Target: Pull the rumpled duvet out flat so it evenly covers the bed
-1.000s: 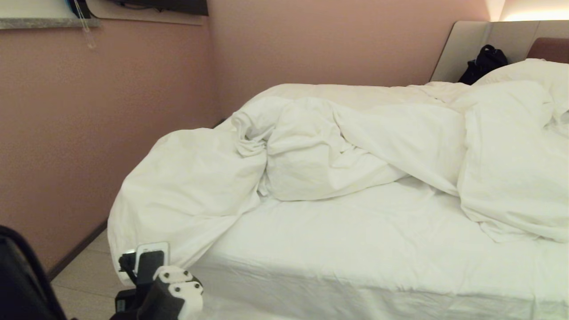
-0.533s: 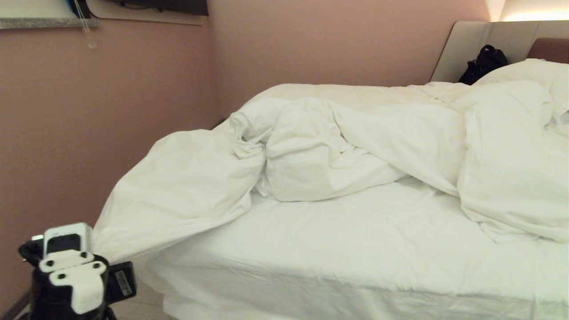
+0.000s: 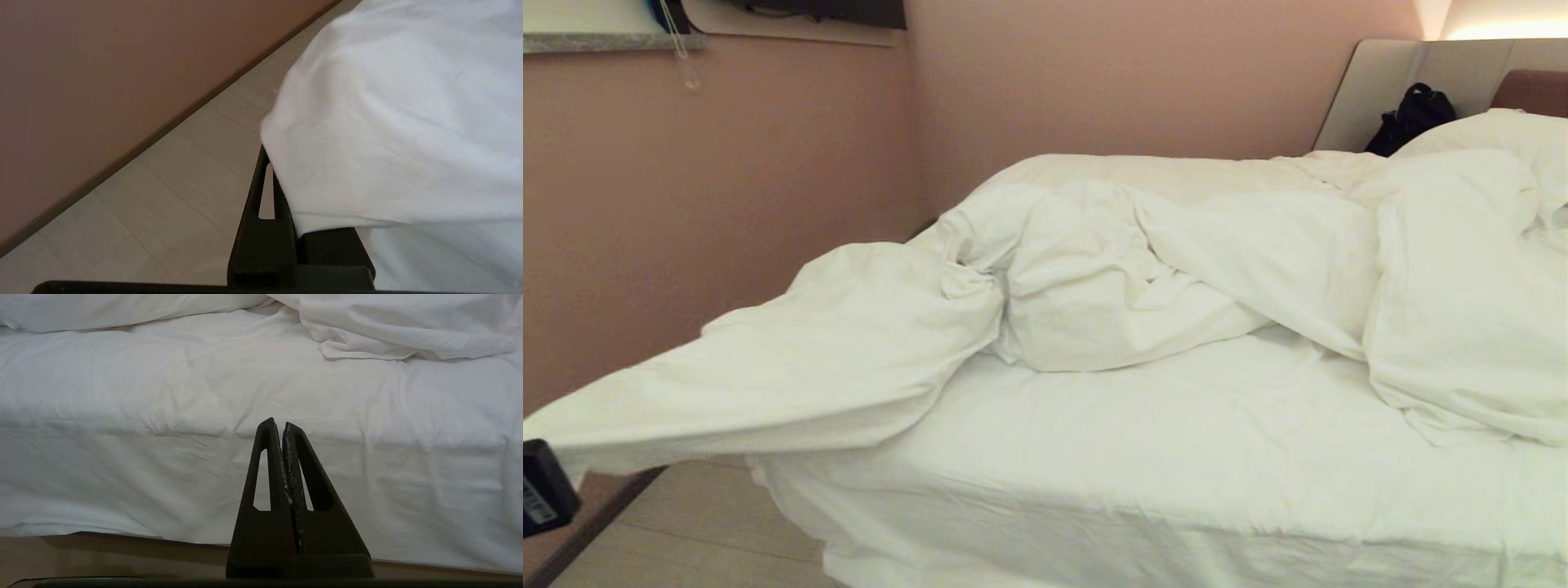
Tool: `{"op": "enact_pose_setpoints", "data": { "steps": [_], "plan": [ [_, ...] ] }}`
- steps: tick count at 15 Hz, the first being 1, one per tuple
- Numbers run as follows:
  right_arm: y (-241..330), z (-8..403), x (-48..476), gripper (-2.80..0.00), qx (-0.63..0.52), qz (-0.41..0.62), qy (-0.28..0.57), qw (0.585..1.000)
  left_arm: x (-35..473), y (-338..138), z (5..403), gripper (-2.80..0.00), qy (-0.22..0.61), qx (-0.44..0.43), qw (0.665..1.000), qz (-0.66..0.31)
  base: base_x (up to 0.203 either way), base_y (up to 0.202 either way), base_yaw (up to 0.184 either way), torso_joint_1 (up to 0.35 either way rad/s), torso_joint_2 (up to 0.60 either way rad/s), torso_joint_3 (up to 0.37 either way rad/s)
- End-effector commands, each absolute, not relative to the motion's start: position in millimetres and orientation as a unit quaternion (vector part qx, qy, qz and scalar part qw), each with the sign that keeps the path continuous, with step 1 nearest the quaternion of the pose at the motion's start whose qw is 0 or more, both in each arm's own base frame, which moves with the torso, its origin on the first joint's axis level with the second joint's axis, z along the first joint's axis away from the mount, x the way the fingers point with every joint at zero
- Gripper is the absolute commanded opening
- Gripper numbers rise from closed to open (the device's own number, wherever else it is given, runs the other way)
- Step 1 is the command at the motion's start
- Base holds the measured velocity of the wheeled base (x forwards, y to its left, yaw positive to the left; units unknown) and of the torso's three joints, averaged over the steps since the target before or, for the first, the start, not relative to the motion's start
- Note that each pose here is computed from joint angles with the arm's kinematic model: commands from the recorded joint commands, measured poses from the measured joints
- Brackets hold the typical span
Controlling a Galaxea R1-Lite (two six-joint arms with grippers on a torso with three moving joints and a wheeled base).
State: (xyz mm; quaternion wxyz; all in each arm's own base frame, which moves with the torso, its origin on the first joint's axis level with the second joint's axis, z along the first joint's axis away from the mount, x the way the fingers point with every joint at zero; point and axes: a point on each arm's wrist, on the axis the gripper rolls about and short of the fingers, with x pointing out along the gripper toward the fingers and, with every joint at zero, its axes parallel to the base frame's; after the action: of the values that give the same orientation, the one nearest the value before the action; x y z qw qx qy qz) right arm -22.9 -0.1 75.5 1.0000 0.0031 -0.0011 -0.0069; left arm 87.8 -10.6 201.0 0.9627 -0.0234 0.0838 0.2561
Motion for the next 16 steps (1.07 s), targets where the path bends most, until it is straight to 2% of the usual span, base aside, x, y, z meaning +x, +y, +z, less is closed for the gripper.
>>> {"op": "enact_pose_setpoints", "data": {
  "steps": [1,16],
  "plan": [
    [0,76,-23,-2.8,0.003,-0.007,-0.001,1.0,56,1,214,-2.8,0.066,-0.036,0.961,0.267,0.0,0.0,0.0,0.0,0.0,0.0],
    [0,76,-23,-2.8,0.003,-0.007,-0.001,1.0,0,16,241,-2.8,0.014,-0.062,0.949,0.309,0.0,0.0,0.0,0.0,0.0,0.0]
  ]
}}
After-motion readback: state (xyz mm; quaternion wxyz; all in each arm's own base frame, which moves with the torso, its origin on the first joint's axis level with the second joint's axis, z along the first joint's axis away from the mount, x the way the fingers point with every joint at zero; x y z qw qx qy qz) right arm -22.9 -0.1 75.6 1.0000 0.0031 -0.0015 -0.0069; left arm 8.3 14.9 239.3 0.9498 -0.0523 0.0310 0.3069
